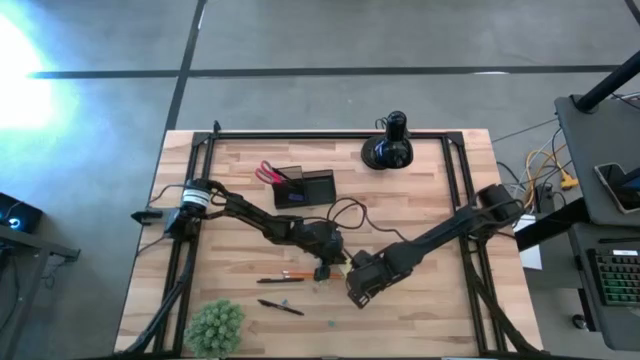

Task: Pick and place office supplies into organizer
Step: Put the sticky notes into the black organizer

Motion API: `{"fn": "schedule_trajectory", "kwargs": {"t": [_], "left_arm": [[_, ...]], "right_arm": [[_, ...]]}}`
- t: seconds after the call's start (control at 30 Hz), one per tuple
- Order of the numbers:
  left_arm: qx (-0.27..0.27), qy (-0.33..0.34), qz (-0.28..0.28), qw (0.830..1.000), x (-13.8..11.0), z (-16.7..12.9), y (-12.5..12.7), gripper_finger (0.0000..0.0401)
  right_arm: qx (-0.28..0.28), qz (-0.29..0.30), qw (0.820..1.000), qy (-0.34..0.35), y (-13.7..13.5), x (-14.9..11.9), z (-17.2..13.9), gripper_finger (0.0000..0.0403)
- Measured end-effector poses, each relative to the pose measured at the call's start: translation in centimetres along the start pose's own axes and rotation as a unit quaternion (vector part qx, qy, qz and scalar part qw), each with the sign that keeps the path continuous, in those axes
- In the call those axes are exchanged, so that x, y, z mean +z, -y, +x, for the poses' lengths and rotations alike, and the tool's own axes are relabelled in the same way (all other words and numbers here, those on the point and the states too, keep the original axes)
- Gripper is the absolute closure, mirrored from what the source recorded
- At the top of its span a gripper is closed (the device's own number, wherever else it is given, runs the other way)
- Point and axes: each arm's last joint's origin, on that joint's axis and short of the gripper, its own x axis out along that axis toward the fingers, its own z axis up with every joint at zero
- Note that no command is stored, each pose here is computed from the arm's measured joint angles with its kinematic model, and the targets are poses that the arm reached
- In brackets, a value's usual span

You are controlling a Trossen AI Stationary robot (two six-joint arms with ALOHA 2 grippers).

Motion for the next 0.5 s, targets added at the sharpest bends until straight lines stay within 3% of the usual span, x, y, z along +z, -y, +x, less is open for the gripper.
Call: {"fn": "schedule_trajectory", "kwargs": {"t": [0.33,0.5], "left_arm": [[-0.003,0.015,0.001,1.000,0.2,0.0,0.1,0.0361],[-0.005,0.019,-0.009,1.000,0.3,0.0,0.2,0.0361]], "right_arm": [[-0.032,-0.013,0.999,0.007,0.3,1.4,2.0,0.0390],[-0.044,-0.013,0.998,0.042,0.1,1.7,1.4,0.0390]]}}
